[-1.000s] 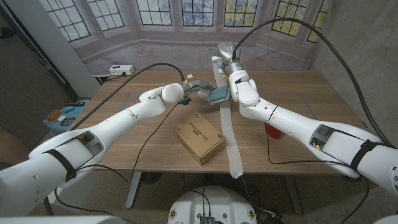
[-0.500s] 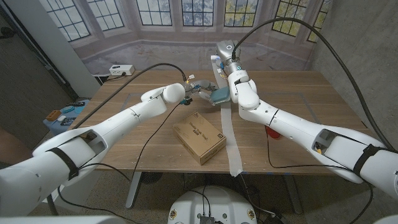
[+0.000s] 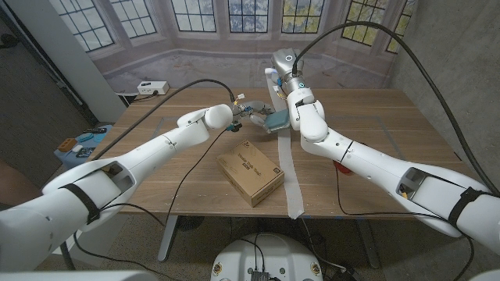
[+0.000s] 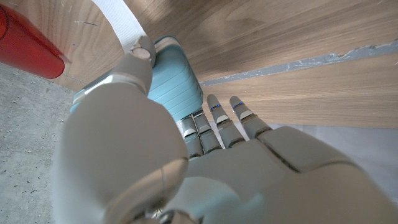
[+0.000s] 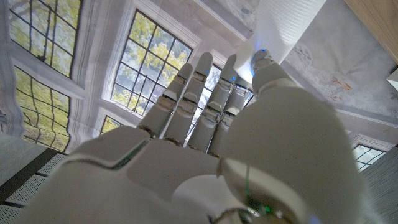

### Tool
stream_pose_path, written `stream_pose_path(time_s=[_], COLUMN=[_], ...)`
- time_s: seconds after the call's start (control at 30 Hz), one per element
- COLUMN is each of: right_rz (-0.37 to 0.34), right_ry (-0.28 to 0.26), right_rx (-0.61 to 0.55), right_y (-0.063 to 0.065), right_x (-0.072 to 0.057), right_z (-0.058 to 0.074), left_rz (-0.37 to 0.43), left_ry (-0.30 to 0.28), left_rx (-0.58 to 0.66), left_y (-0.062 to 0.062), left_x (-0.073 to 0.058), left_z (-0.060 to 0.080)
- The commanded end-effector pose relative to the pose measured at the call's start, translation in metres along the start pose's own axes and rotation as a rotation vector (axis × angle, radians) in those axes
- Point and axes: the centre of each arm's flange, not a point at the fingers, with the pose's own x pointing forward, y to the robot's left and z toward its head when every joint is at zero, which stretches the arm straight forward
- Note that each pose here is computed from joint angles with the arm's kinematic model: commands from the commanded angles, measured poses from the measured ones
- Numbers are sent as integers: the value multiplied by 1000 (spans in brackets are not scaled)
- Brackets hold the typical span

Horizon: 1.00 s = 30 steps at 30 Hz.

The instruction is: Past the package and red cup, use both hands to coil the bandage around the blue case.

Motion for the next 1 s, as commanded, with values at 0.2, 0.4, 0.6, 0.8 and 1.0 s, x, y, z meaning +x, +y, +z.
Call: stream_pose_path(time_s=[0.2, 0.4, 0.6, 0.8, 1.0], right_rz=[-26, -37, -41, -52, -56], right_ry=[6, 0, -7, -12, -11], right_rx=[1, 2, 5, 6, 12], right_y=[-20, -24, -27, -31, -34], right_x=[-21, -26, -28, -32, -39], right_z=[1, 3, 8, 12, 14], left_rz=[-19, -40, -49, -61, -67], left_ry=[-6, 17, 39, 52, 50], left_rx=[21, 62, 90, 105, 112], left_y=[3, 13, 24, 30, 32], left_x=[6, 3, 0, -1, 1], left_z=[5, 6, 5, 5, 6])
